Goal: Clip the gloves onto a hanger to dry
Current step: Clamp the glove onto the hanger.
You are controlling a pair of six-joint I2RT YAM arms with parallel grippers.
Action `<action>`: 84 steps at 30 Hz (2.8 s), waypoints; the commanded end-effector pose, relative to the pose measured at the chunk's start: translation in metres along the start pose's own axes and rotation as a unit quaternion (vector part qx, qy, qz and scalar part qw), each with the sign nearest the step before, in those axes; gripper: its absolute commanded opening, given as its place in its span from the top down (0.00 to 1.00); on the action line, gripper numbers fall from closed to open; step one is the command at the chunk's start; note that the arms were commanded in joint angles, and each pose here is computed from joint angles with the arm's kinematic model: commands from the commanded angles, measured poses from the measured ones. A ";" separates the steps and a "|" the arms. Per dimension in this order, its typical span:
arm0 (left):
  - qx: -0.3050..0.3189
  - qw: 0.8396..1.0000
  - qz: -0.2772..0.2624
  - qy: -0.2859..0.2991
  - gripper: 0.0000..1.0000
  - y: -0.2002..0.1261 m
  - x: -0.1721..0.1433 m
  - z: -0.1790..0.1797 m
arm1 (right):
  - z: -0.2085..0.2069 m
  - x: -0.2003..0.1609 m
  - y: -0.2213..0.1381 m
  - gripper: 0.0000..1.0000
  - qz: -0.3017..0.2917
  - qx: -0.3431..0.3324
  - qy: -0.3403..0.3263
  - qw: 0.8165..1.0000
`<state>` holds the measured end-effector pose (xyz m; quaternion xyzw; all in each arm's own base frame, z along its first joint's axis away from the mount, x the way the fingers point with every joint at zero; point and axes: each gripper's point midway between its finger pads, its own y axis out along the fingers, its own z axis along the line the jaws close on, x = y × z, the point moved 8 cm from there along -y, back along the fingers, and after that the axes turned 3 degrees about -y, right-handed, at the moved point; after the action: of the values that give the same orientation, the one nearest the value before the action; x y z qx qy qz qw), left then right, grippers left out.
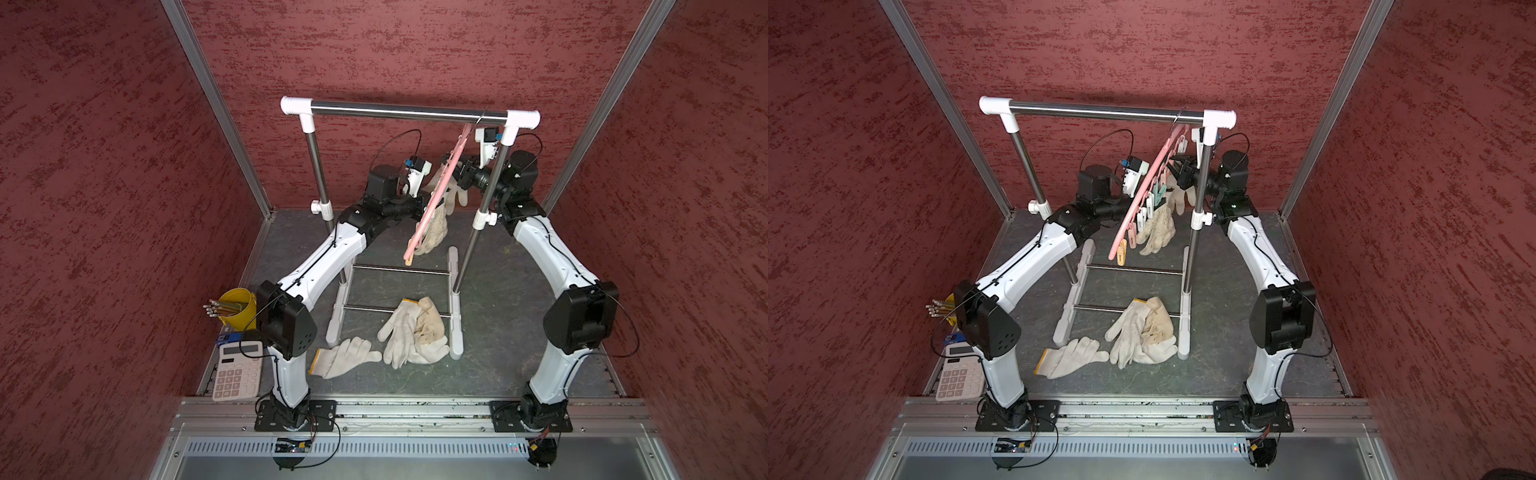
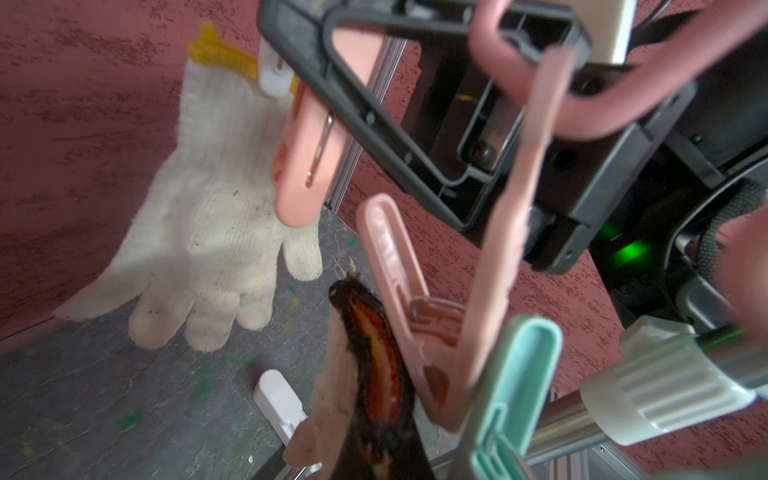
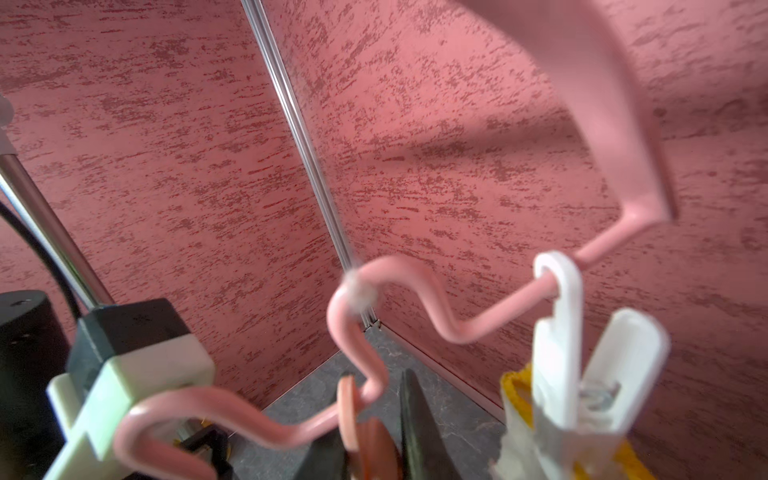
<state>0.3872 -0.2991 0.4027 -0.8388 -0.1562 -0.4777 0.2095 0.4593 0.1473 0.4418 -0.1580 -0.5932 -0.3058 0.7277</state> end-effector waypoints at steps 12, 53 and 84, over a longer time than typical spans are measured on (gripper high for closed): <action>0.011 0.999 0.013 0.036 1.00 -0.024 -0.004 -0.079 | -0.016 -0.024 -0.029 0.84 -0.004 -0.129 0.002 0.992; 0.094 0.990 -0.040 0.093 1.00 -0.051 0.000 0.016 | 0.016 -0.051 0.004 0.83 0.104 0.091 0.031 0.990; -0.081 0.982 0.001 0.168 1.00 -0.022 -0.021 0.022 | 0.035 -0.033 -0.001 0.87 0.089 0.158 0.065 0.981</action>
<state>0.3782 -0.2637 0.3841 -0.7658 -0.0933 -0.6124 0.1730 0.4323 0.1657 0.4242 -0.0869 -0.5850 -0.1692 0.7884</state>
